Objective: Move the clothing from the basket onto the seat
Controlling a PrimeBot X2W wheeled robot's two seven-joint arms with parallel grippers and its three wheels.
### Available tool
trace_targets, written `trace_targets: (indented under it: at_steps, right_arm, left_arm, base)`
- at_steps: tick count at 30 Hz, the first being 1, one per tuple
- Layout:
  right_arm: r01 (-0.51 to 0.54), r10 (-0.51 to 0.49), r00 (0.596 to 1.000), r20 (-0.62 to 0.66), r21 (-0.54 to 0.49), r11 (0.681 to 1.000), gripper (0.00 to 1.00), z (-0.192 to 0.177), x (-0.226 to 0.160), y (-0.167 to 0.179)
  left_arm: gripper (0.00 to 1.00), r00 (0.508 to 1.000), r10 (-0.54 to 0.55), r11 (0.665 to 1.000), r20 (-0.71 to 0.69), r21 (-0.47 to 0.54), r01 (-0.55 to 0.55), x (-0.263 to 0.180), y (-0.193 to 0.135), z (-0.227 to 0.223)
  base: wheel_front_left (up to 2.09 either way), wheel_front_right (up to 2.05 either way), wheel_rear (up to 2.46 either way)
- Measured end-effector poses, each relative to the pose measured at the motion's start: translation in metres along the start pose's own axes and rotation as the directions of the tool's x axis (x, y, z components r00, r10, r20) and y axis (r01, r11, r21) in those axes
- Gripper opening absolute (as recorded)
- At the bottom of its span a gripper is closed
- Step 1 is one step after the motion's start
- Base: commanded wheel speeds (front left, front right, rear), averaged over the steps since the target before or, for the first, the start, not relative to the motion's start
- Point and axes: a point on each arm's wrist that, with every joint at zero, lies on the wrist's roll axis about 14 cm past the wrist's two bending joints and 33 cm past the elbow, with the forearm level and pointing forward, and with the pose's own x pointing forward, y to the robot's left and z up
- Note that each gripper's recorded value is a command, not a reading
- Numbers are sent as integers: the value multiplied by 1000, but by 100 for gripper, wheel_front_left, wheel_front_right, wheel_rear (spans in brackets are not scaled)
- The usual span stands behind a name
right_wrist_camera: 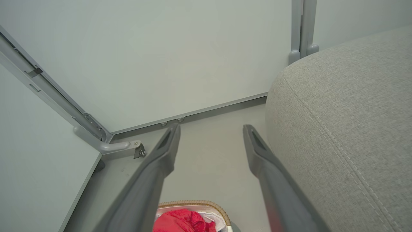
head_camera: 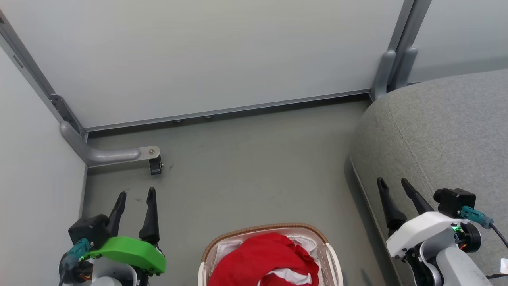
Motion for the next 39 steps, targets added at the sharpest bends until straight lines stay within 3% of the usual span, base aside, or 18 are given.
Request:
trace_targets:
  at_steps: [23, 30, 39]
  right_arm:
    - [-9, 9, 1000, 1, -173, 985, 100, -3, 0, -3]
    - [-21, 25, 1000, 15, -224, 974, 100, 1, 13, -2]
    - [-17, 27, 999, 32, -271, 962, 100, 4, 36, -9]
  left_arm:
    - [100, 997, -69, 987, 29, 145, 64, 3, -15, 2]
    - [100, 993, -104, 981, -49, 159, 111, 8, -26, -27]
    - [100, 945, -244, 949, -217, 146, 279, 31, -70, -85]
  base:
    - [0, 0, 0]
    - [0, 0, 0]
    - [0, 0, 0]
